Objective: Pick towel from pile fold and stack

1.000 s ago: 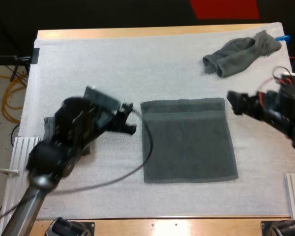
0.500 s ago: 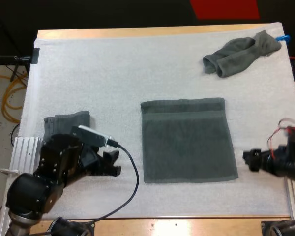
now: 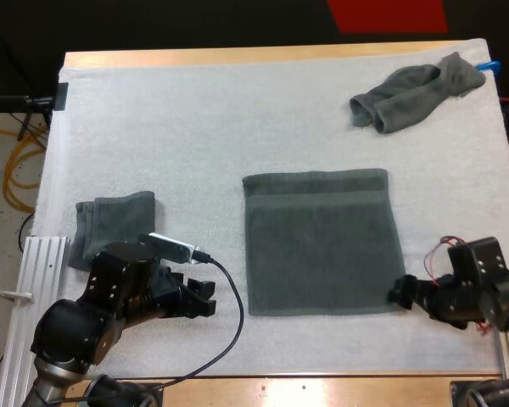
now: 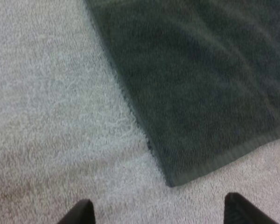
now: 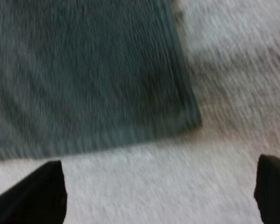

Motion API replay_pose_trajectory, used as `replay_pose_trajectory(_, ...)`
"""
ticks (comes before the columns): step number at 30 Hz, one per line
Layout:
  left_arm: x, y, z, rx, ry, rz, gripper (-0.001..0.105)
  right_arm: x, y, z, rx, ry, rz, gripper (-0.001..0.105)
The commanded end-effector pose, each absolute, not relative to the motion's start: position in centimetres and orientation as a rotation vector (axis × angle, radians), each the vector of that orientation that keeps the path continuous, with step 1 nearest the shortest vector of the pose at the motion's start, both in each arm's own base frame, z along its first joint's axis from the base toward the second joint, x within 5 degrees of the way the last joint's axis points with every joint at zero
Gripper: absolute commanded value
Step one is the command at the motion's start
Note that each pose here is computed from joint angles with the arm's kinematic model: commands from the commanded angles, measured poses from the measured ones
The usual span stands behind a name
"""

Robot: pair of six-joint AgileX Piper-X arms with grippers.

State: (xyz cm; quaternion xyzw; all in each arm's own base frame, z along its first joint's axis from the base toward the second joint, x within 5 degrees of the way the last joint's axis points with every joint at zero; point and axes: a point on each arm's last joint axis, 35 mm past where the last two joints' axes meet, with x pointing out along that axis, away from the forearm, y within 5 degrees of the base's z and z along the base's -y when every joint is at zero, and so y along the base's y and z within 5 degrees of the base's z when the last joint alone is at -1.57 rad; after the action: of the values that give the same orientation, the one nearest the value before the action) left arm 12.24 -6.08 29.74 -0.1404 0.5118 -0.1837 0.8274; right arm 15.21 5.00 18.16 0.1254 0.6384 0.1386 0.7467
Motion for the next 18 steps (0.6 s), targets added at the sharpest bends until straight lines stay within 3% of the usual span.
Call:
replay_pose_trajectory(1, 12.3, -6.2, 30.0, -0.311, 1.062, -0.406, 0.056, 15.9, 5.2, 17.7, 0.304, 1.393, 0.309, 0.079)
replay_pose_trajectory(12, 12.4, -6.3, 30.1, -0.313, 1.047, -0.411, 0.056, 18.3, 6.2, 13.7, 0.407, 1.507, 0.359, 0.079)
replay_pose_trajectory(14, 12.4, -6.3, 30.1, -0.313, 1.047, -0.411, 0.056, 18.3, 6.2, 13.7, 0.404, 1.509, 0.355, 0.073)
replay_pose_trajectory(18, 12.4, -6.3, 30.2, -0.314, 1.042, -0.412, 0.056, 18.2, 6.0, 13.6, 0.376, 1.52, 0.321, 0.047)
